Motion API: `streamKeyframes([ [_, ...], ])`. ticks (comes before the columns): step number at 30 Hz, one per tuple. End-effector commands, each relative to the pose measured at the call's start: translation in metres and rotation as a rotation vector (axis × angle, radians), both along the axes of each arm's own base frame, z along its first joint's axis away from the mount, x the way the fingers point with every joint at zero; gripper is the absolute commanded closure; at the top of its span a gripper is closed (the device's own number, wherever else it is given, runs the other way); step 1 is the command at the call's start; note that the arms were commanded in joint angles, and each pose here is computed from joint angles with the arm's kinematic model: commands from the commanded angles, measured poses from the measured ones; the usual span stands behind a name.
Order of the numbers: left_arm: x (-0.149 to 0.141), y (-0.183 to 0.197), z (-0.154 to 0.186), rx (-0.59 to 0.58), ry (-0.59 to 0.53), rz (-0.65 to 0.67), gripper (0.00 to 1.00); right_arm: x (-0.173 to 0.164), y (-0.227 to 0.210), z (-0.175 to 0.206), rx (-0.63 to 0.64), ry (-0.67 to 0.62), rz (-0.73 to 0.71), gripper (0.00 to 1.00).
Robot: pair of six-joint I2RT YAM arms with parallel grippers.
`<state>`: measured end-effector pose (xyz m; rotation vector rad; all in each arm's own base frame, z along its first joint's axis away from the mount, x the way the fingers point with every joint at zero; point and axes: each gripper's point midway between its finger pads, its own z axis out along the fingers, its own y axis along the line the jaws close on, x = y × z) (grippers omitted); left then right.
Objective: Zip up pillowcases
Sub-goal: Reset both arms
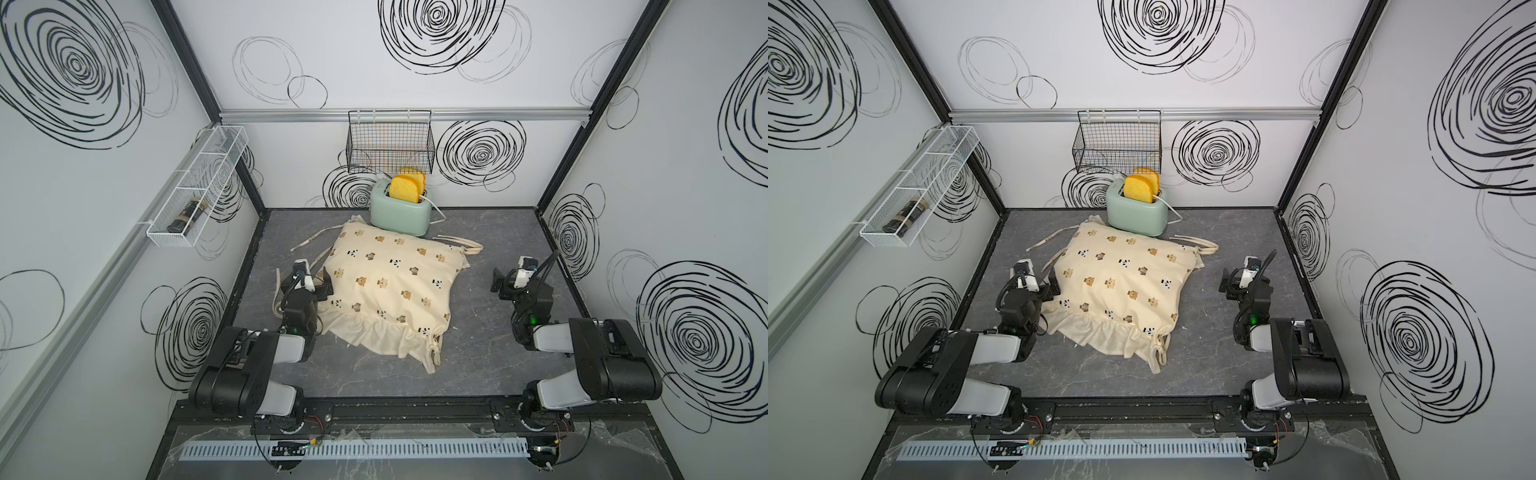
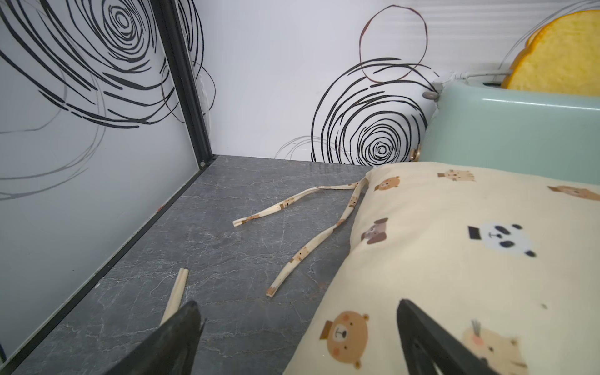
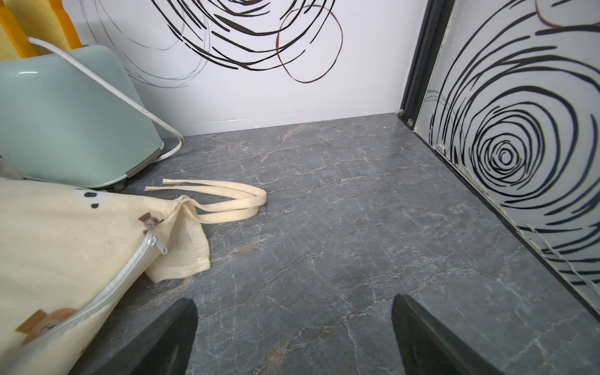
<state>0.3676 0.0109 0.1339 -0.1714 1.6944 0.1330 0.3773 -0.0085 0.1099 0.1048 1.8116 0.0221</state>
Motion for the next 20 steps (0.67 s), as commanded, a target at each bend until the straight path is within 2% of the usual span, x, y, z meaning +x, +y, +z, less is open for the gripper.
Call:
streamKeyframes([
  [1,0.0016,0.0031,0.0218,0.019,-0.091,0.014,0.04,0.0009,0.0004,0.0069,-0.017,-0.033,0.001,0.02],
  [20,0.0002,0.0031,0.0225,0.017,-0.096,0.013,0.04,0.001,0.001,0.007,-0.019,-0.033,0.001,0.02],
])
